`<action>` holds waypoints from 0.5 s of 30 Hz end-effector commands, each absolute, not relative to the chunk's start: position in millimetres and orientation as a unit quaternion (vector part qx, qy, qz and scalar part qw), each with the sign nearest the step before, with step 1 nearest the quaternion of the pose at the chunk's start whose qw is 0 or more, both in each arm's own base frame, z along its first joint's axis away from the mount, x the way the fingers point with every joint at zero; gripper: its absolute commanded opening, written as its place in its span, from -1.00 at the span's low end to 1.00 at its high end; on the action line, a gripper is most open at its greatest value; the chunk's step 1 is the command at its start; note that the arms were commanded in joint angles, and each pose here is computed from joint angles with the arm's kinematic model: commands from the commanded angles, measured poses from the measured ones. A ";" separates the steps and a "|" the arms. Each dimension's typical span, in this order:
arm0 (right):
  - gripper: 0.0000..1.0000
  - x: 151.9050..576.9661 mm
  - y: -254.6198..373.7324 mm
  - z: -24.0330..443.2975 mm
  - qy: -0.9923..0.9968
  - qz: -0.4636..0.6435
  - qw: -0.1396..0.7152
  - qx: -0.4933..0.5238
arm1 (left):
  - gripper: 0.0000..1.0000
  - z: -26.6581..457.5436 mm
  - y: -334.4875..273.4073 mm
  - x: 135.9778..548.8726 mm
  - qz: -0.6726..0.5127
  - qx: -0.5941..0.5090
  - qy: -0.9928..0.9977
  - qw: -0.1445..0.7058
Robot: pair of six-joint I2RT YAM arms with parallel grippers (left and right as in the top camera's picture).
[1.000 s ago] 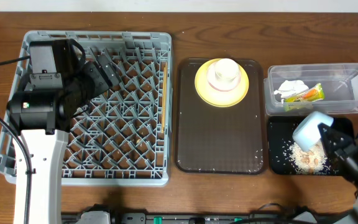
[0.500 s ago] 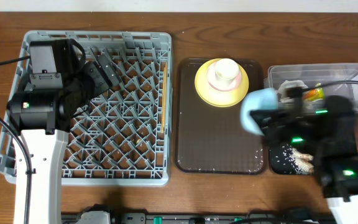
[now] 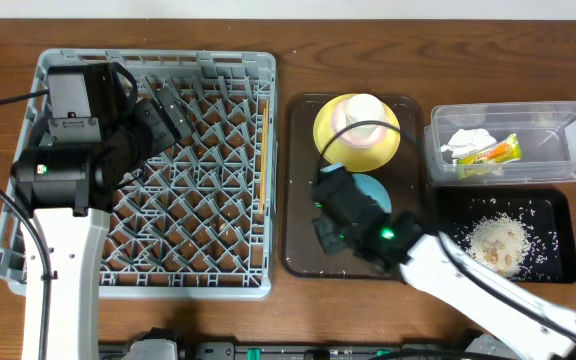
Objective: Sort waste into correct bins and load items into the dishwasher rack
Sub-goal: 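Set the emptied light-blue plate back on the brown tray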
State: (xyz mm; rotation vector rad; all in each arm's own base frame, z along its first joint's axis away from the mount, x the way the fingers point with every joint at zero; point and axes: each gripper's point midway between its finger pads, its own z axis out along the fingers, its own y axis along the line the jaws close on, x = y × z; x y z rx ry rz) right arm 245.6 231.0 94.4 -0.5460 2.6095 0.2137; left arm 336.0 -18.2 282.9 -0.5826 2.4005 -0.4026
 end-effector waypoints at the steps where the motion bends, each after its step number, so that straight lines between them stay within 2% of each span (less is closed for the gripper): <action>1: -0.98 248.2 230.3 79.7 0.953 0.052 0.226 -0.195 | 0.87 284.1 -17.8 336.9 -0.153 -0.217 0.911 0.315; 5: -0.90 243.4 233.1 67.8 0.957 0.055 0.203 -0.200 | 0.88 284.1 -17.8 336.9 -0.153 -0.217 0.911 0.315; 7: -0.61 243.2 232.7 68.2 0.957 0.055 0.203 -0.201 | 0.88 284.1 -17.8 336.9 -0.153 -0.217 0.911 0.315; 10: -0.31 246.4 235.4 78.3 0.951 0.061 0.217 -0.211 | 0.88 284.1 -17.8 336.9 -0.153 -0.217 0.911 0.315; 12: 0.05 249.9 236.7 95.4 0.946 0.067 0.227 -0.221 | 0.88 284.1 -17.8 336.9 -0.153 -0.217 0.911 0.315; 15: 0.23 264.9 229.4 131.5 0.945 0.063 0.237 -0.217 | 0.88 284.1 -17.8 336.9 -0.153 -0.217 0.911 0.315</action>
